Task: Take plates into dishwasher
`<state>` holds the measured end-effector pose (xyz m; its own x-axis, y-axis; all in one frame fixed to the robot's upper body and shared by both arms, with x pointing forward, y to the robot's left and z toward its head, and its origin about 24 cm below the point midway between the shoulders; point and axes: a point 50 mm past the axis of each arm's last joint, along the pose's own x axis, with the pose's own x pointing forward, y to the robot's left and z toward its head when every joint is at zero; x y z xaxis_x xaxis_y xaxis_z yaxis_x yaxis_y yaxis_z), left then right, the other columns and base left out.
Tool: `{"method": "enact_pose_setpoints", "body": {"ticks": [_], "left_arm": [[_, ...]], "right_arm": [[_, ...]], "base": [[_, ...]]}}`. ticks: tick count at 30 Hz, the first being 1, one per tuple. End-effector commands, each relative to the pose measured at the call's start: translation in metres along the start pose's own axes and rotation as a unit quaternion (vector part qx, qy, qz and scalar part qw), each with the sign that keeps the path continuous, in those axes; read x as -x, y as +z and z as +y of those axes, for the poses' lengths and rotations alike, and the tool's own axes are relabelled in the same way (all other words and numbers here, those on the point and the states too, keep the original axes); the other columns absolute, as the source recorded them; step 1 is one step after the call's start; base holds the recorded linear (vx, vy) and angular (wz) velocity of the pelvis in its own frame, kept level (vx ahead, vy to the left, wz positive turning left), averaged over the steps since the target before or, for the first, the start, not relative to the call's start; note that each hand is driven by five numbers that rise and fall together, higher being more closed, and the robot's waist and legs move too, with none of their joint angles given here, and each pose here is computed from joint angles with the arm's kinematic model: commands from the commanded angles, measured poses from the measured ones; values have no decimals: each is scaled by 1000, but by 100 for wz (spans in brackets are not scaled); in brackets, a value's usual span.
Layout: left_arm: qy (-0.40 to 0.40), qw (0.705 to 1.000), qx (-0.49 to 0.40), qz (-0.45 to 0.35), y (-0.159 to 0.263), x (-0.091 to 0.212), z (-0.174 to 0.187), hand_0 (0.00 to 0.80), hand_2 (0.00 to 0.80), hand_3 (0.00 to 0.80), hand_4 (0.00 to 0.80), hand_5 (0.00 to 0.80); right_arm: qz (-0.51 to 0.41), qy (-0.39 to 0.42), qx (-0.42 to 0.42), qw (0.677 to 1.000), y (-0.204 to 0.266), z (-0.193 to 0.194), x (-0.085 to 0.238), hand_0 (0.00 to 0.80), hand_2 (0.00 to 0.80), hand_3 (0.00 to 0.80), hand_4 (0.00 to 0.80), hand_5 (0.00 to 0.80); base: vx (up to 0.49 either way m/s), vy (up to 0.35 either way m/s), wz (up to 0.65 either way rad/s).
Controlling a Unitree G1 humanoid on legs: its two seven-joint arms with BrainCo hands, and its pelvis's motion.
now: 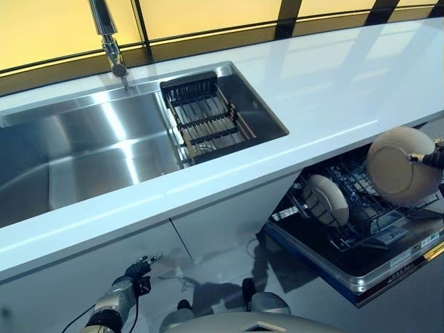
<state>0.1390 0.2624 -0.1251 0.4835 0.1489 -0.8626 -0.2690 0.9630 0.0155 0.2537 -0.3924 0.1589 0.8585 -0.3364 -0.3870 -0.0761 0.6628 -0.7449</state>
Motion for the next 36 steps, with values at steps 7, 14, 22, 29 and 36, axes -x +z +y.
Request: {"method": "enact_pose_setpoints", "body": {"ticks": [7,14,22,29,36], "left_arm": [[9,999,-25,-35,31,6,29,0,0,0,0,0],[1,999,-19,-45,37,6,23,0,0,0,0,0],[-15,998,-16,-58,44,5,12,0,0,0,0,0],[-14,998,-17,-62,47,4,7,0,0,0,0,0],[8,998,-27,-61,37,-3,-8,0,0,0,0,0]], "right_arm": [[-52,0,23,998,15,19,-6,800,800,800,800,800],[-46,22,13,999,10,49,-18,800,800,800,800,800],[-23,25,19,999,3,72,-33,800,800,800,800,800],[7,35,29,999,1,82,-43,800,800,800,800,800],[24,49,41,998,0,97,-51,800,800,800,800,800]], "base": [[0,0,0],[0,0,0],[0,0,0],[-5,-5,2],[-1,-15,1]]}}
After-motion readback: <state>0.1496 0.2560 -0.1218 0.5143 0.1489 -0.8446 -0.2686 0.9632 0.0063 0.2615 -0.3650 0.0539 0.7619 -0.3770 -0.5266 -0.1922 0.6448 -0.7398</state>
